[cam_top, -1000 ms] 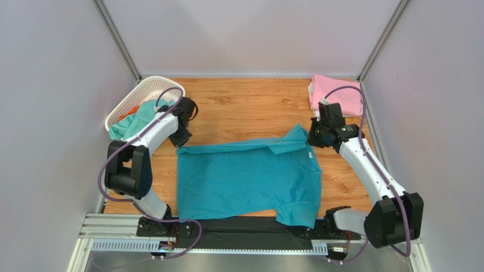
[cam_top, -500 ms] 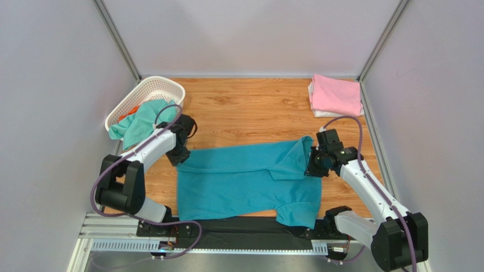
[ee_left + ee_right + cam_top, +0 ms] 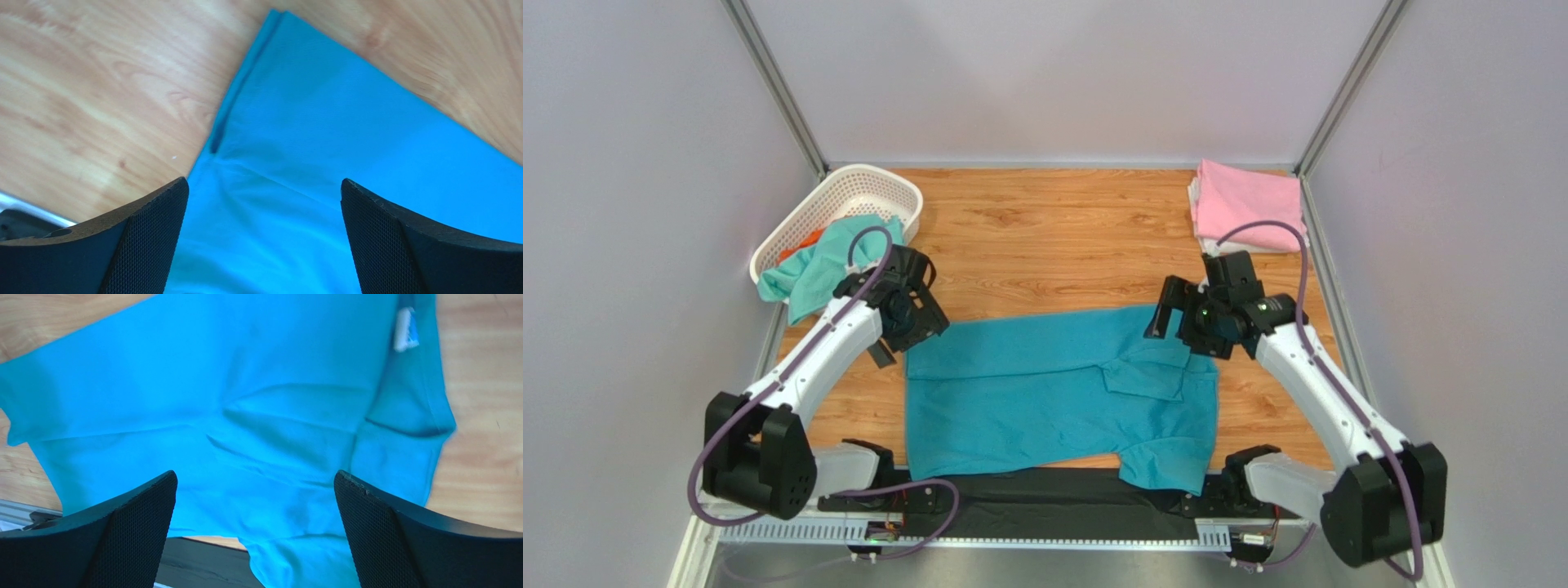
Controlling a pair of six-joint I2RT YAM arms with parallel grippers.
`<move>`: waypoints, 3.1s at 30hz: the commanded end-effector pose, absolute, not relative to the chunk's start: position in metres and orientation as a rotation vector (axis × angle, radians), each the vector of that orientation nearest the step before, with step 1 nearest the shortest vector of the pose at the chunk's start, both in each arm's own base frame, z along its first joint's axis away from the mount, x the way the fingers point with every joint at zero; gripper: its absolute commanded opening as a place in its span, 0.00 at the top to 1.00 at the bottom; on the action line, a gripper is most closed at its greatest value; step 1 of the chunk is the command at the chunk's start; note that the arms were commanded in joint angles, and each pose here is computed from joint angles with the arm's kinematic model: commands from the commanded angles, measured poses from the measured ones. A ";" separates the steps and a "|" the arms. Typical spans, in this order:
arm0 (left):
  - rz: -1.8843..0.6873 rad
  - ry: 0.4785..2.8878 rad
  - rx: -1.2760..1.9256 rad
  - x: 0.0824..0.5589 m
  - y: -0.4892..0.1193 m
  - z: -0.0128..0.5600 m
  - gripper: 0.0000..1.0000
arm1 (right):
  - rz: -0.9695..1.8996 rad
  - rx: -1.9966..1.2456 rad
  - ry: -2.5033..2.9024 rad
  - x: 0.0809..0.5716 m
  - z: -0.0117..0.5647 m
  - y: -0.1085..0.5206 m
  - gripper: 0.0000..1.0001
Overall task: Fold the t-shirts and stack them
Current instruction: Fold the tshirt
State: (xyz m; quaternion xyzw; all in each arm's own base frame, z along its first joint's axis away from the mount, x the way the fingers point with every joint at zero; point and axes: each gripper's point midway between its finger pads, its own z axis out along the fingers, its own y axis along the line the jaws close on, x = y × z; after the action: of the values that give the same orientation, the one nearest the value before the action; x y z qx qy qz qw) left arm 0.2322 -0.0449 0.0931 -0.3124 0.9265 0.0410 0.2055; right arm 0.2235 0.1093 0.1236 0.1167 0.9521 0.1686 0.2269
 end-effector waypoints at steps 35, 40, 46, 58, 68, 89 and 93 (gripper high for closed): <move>0.109 2.760 -0.707 0.433 -0.097 0.023 0.00 | 0.350 0.266 2.643 0.456 0.035 0.097 0.00; 0.034 2.693 -0.672 0.441 -0.102 0.064 0.00 | 0.389 0.227 2.543 0.453 0.091 0.100 0.00; -0.020 2.612 -0.615 0.402 -0.106 0.121 0.00 | 0.328 0.243 2.504 0.401 0.124 0.093 0.00; -0.162 2.697 -0.740 0.192 -0.093 0.076 0.01 | 0.185 0.361 2.634 0.208 0.096 0.073 0.00; -0.139 2.669 -0.827 0.174 -0.083 0.035 0.26 | 0.289 0.382 2.679 0.171 0.084 0.096 0.00; -0.124 2.682 -0.856 0.192 -0.075 0.024 0.67 | 0.143 0.316 2.781 0.151 0.066 0.104 0.00; -0.116 2.668 -0.881 0.196 -0.067 0.023 0.67 | 0.138 0.302 2.795 0.151 0.065 0.105 0.00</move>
State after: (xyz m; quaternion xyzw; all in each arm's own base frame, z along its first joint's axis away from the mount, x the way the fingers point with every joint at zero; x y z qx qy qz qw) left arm 0.1886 -0.0719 0.0205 -0.3097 0.9383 -0.0370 0.1496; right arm 0.1439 0.1038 0.0576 0.1006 0.9821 0.0513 0.1507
